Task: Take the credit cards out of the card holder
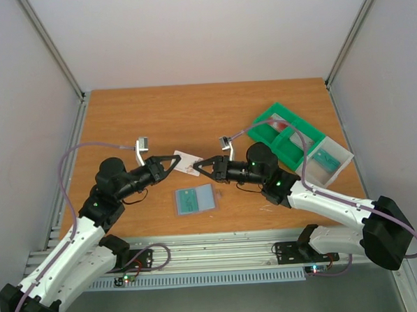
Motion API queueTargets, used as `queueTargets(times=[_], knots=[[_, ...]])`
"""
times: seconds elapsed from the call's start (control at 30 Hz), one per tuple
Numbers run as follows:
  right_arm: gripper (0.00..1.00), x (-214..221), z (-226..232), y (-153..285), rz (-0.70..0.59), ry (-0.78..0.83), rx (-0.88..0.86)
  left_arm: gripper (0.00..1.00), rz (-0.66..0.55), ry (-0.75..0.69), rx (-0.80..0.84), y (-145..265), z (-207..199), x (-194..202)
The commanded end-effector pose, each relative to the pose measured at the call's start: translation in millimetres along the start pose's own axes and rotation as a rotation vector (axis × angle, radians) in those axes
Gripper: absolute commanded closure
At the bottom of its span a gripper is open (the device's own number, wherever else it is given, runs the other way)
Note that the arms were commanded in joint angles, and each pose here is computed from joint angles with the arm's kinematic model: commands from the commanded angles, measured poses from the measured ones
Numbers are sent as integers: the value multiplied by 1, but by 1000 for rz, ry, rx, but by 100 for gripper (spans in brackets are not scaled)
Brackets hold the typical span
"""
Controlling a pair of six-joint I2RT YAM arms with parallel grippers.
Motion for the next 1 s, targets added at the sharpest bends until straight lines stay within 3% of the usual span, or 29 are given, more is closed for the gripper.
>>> queueTargets(times=[0.0, 0.23, 0.4, 0.5, 0.63, 0.8, 0.97], knots=[[80, -3, 3, 1, -36, 11, -31, 100, -49, -26, 39, 3, -4, -3], [84, -4, 5, 3, -52, 15, -32, 100, -53, -31, 38, 4, -4, -3], [98, -4, 6, 5, -64, 27, -38, 99, -46, -32, 39, 4, -3, -2], [99, -3, 7, 6, -74, 33, -48, 98, -49, -38, 37, 5, -3, -1], [99, -2, 6, 6, -72, 33, -51, 73, -65, -44, 20, 8, -1, 0], [99, 3, 1, 9, -40, 30, -8, 25, -71, -43, -49, 12, 4, 2], [99, 0, -3, 14, 5, 37, 39, 4, -80, -97, -149, 19, 2, 1]])
Point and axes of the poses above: each gripper's point midway between its finger pads, its own y axis back along the fingers, its own z axis along the line the jaws close on, x = y × z, the point moved 10 cm from there along y, back along the fingers, and after that the axes turned 13 degrees about y, right-handed, at the moved point
